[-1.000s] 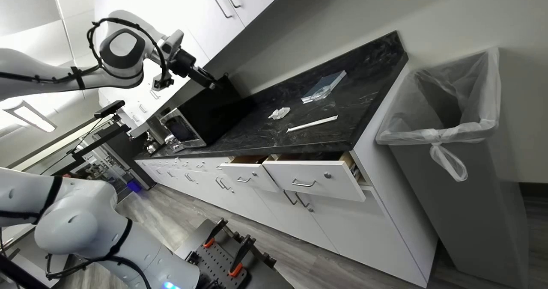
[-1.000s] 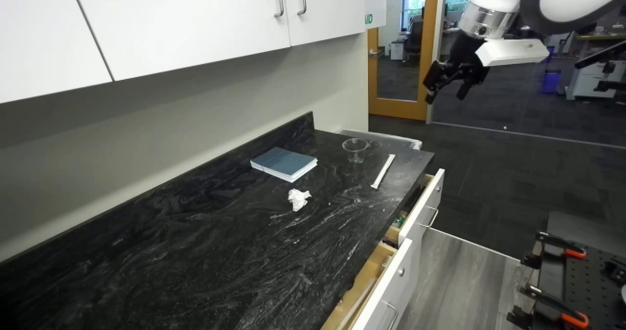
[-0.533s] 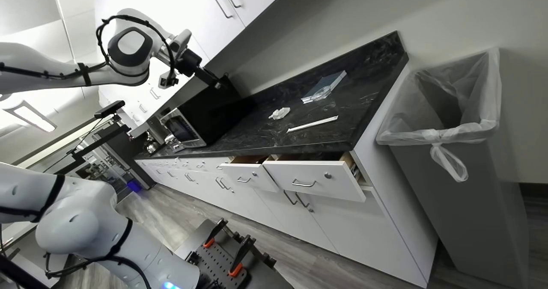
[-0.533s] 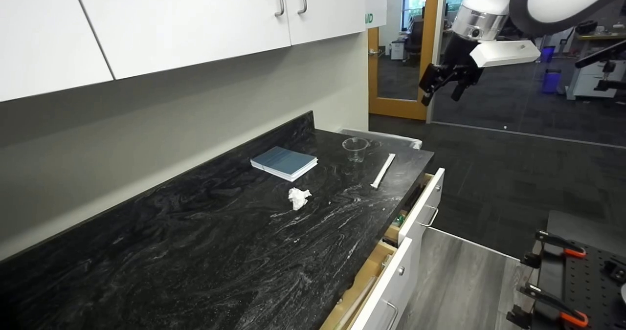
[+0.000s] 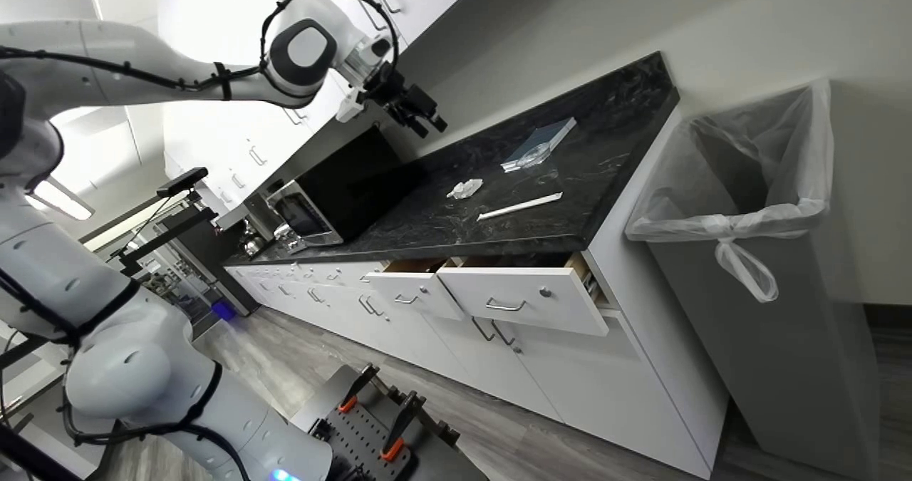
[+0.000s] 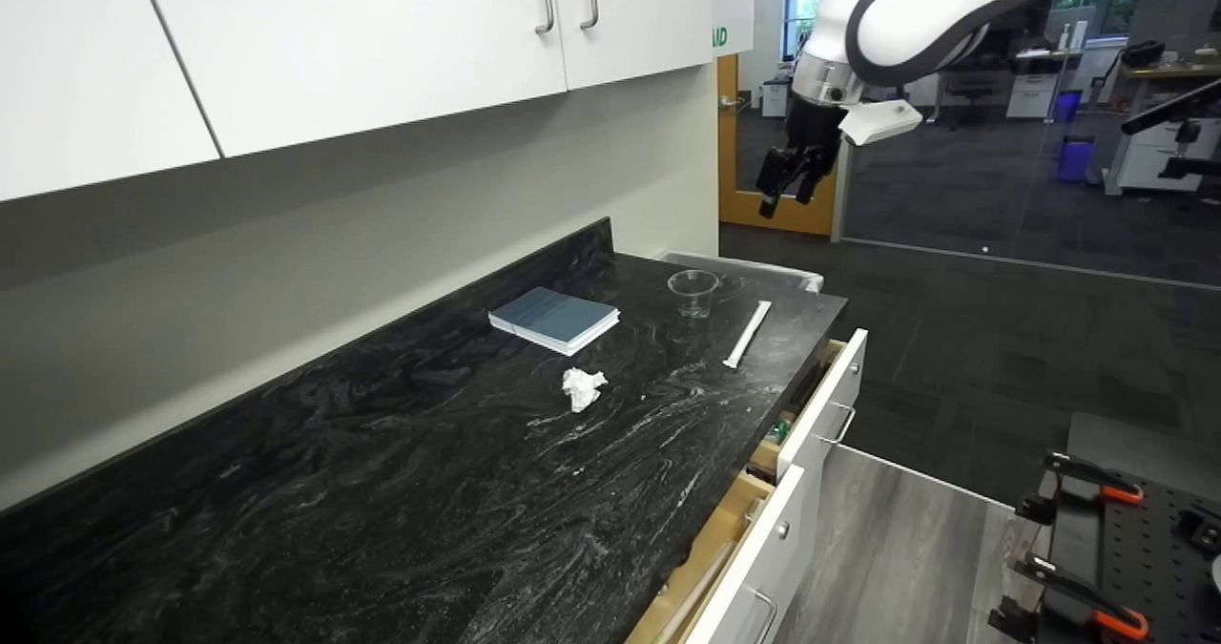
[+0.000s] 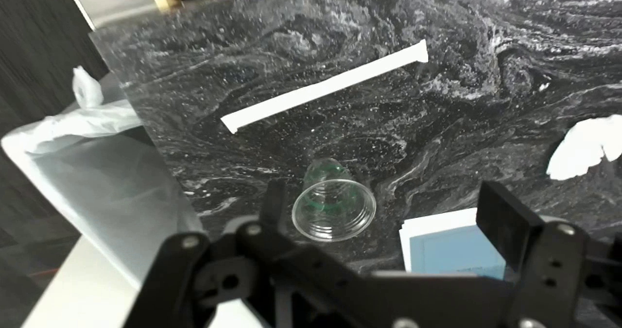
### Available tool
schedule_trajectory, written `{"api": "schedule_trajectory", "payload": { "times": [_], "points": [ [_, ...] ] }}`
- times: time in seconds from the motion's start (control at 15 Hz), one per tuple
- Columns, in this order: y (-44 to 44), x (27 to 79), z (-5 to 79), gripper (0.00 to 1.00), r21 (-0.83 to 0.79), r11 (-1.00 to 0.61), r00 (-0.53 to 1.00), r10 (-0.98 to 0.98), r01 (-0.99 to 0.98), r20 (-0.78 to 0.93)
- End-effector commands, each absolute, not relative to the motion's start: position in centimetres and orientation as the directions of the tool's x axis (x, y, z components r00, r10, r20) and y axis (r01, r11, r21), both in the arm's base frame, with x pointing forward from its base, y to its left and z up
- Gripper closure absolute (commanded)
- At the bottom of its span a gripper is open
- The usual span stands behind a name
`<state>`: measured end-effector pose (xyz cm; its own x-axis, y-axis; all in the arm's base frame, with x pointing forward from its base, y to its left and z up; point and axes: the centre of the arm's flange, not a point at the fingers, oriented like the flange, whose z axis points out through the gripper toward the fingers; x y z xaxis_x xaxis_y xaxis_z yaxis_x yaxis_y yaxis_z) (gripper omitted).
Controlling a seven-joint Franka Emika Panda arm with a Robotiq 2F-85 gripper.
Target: Move the colourless cup from the right to the left
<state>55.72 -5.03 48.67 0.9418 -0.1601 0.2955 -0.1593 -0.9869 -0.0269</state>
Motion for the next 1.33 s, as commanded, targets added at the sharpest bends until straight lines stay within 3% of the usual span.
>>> {"api": "schedule_trajectory", "payload": {
  "times": [0.0,0.13,0.2,0.6,1.27],
  "points": [
    [-5.6,62.8,47.5,0.00,-0.031,-1.000,0.957,-0.014,-0.005,0.291],
    [-5.2,65.2,46.6,0.00,-0.013,-0.999,0.952,-0.054,-0.052,0.302],
    [-5.1,61.4,46.3,0.00,-0.021,-0.999,0.958,-0.045,-0.040,0.285],
    [-5.1,62.1,45.7,0.00,-0.021,-0.999,0.959,-0.044,-0.040,0.281],
    [-5.0,70.5,36.1,0.00,0.086,-0.994,0.934,0.095,0.069,0.345]
  ]
}}
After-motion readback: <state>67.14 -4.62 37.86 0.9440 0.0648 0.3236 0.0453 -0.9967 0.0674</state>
